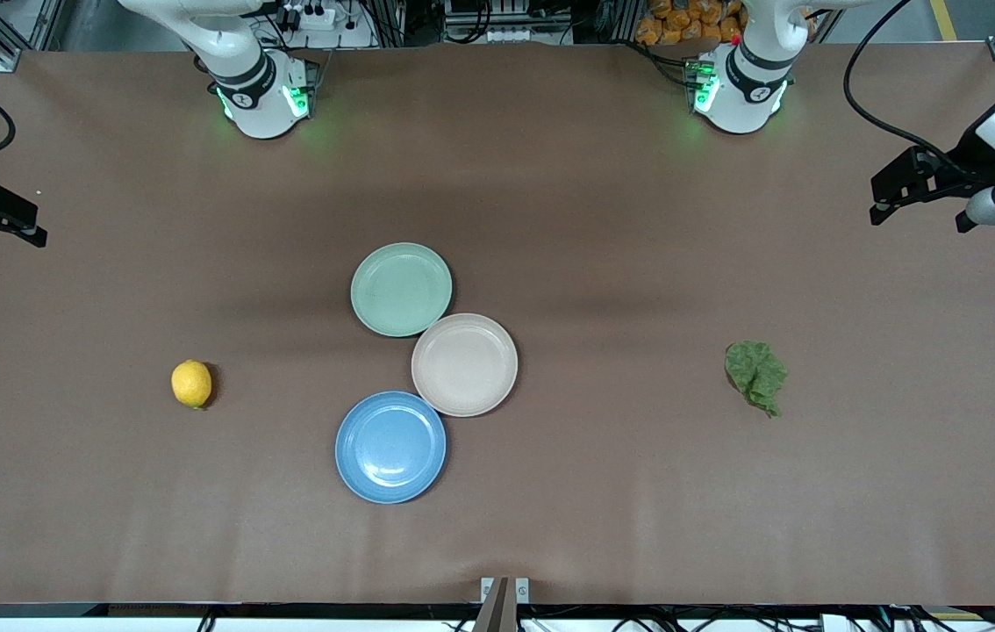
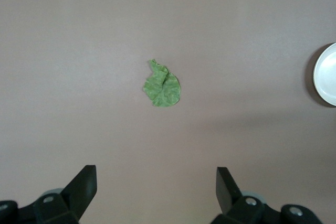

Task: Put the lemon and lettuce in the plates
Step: 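Move the left gripper toward the green lettuce leaf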

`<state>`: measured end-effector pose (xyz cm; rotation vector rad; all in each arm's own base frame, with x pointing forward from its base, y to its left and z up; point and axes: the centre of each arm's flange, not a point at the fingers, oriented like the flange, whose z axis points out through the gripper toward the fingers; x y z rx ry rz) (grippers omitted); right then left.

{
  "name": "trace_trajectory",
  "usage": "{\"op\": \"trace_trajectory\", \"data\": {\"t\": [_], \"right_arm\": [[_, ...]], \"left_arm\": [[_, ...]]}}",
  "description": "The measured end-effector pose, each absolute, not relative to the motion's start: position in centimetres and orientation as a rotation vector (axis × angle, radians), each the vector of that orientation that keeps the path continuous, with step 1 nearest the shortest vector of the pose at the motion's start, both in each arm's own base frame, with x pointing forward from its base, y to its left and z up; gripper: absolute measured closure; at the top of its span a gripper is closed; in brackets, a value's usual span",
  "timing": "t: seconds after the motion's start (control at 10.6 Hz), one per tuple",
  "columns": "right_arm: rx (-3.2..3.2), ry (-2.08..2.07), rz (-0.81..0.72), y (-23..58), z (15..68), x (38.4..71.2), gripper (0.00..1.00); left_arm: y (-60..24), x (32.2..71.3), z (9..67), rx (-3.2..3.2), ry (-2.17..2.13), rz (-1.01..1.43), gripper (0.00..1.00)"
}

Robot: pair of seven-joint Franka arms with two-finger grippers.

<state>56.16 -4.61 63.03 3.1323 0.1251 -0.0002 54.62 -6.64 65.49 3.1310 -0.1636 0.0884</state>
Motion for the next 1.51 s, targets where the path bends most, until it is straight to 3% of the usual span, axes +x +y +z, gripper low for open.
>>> {"op": "trace_trajectory", "data": {"t": [0.76, 1.51], "right_arm": [[3.132, 0.095, 0.019, -4.5, 62.9, 56.4, 0.0], [3.133, 0.104, 0.002, -4.2, 62.1, 56.9, 0.0]], "left_arm": [[-6.7, 55.0, 64.8, 3.132, -0.164, 0.064, 0.0], [-7.1, 59.0, 59.0, 3.132, -0.165, -0.076, 0.0]]}}
